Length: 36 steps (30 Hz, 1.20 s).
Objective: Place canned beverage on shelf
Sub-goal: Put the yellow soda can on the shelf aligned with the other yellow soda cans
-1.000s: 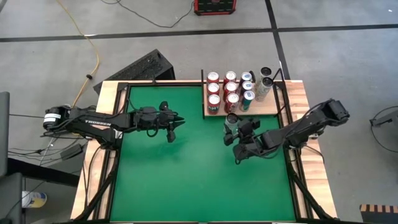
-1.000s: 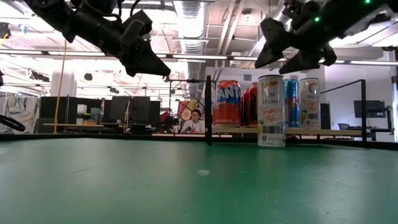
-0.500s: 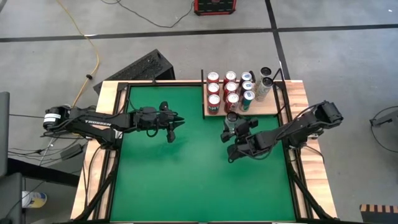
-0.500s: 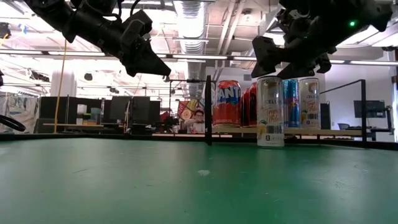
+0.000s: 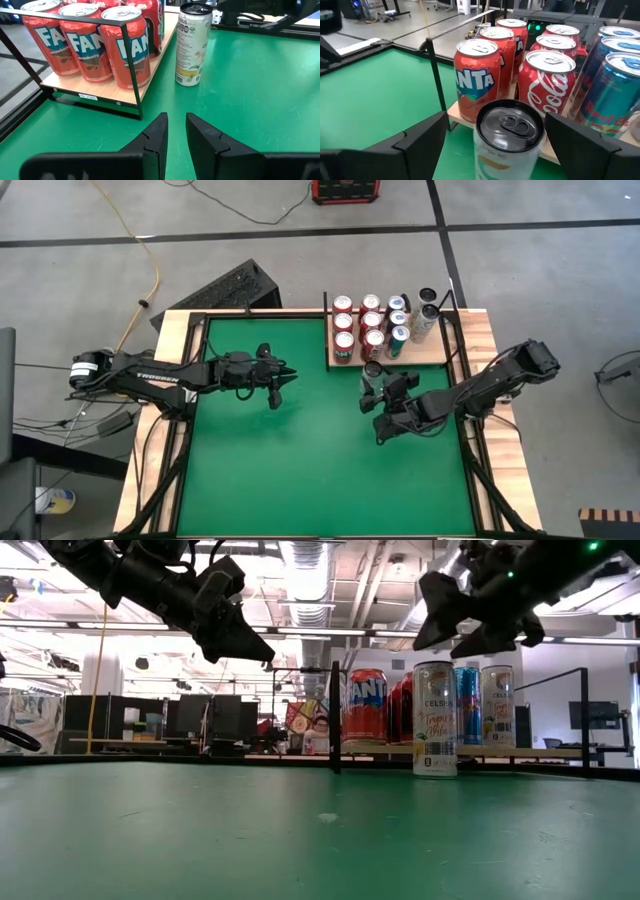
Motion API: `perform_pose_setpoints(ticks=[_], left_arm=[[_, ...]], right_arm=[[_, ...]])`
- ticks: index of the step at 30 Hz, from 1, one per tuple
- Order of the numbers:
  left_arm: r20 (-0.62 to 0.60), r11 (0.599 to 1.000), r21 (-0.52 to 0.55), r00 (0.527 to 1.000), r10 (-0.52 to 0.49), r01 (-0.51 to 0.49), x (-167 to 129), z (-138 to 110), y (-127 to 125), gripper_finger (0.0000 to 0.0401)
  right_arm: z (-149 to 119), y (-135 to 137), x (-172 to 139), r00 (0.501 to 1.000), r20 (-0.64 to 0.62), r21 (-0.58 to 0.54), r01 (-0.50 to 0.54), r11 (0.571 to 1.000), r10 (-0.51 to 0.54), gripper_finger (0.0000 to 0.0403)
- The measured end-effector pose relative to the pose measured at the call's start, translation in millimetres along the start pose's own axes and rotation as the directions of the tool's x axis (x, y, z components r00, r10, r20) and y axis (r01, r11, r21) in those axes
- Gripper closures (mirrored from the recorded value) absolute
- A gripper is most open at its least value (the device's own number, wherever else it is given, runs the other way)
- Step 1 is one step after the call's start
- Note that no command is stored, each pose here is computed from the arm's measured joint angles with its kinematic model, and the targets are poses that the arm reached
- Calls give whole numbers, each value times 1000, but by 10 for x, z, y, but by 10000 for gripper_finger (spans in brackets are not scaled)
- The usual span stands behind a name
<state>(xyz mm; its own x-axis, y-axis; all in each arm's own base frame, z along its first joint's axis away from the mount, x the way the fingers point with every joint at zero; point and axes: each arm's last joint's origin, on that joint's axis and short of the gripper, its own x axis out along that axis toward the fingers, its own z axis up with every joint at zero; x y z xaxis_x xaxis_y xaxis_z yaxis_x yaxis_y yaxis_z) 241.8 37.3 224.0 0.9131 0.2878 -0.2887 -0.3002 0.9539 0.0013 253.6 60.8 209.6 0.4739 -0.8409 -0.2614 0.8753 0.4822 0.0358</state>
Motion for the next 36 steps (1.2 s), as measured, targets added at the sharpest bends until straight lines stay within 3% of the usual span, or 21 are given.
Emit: perform_pose_setpoints(ticks=[17,36], left_arm=[[-2,1000,0,1000,0,0,0,-2,0,345],[2,1000,0,1000,0,0,0,2,0,345]], right_arm=[[-291,-215,37,999,0,99,42,994,-43,44],[-230,-136,127,999,-32,105,12,994,-9,44]])
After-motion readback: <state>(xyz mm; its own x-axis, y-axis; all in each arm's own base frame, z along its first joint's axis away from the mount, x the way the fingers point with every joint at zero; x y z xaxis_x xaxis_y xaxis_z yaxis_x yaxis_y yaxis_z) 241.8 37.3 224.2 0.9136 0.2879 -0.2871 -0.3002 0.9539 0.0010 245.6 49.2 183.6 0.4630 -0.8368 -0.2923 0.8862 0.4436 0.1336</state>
